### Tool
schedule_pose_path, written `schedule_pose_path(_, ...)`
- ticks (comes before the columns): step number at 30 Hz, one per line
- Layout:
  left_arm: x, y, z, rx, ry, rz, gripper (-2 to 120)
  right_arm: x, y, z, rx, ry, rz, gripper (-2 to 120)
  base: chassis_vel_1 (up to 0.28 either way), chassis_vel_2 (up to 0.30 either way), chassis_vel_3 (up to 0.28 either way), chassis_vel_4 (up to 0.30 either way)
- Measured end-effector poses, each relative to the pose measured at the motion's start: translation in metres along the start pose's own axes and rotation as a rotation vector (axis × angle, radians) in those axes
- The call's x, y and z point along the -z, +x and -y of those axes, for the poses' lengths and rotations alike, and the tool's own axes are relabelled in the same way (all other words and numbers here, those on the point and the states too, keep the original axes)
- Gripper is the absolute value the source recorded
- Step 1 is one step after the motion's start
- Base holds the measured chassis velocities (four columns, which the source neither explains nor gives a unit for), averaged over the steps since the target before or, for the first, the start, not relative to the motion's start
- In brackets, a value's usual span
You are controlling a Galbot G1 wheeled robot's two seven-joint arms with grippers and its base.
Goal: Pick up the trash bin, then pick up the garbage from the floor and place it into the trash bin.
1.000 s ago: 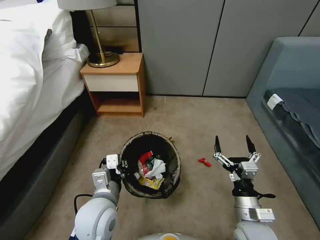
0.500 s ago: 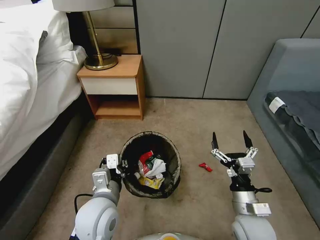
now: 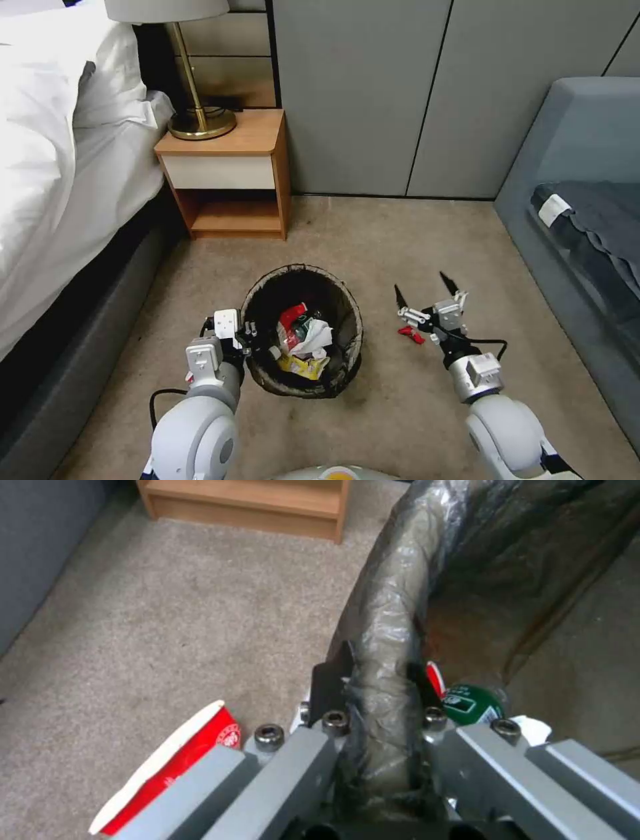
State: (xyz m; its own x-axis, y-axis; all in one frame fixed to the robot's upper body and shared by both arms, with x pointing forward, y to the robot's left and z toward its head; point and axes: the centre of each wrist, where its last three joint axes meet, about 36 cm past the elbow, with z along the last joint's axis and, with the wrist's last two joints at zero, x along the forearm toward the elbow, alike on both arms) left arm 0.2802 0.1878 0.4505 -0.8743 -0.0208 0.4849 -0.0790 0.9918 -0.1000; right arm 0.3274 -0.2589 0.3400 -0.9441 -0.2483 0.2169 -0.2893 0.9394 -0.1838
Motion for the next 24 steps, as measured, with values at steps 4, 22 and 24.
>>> schedule_pose_path(4,-0.001,-0.001,0.001,0.000,0.000,-0.002,0,-0.017,-0.009,0.016,0.045,0.042,-0.119,100,0.000,0.000,0.000,0.000)
schedule_pose_path(22,-0.005,0.000,0.002,0.001,-0.006,-0.012,0,-0.101,-0.066,0.079,0.067,0.152,-0.306,100,0.000,0.000,0.000,0.000)
schedule_pose_path(24,-0.005,0.000,0.002,0.002,-0.007,-0.013,0,-0.103,-0.071,0.081,0.071,0.153,-0.304,100,0.000,0.000,0.000,0.000)
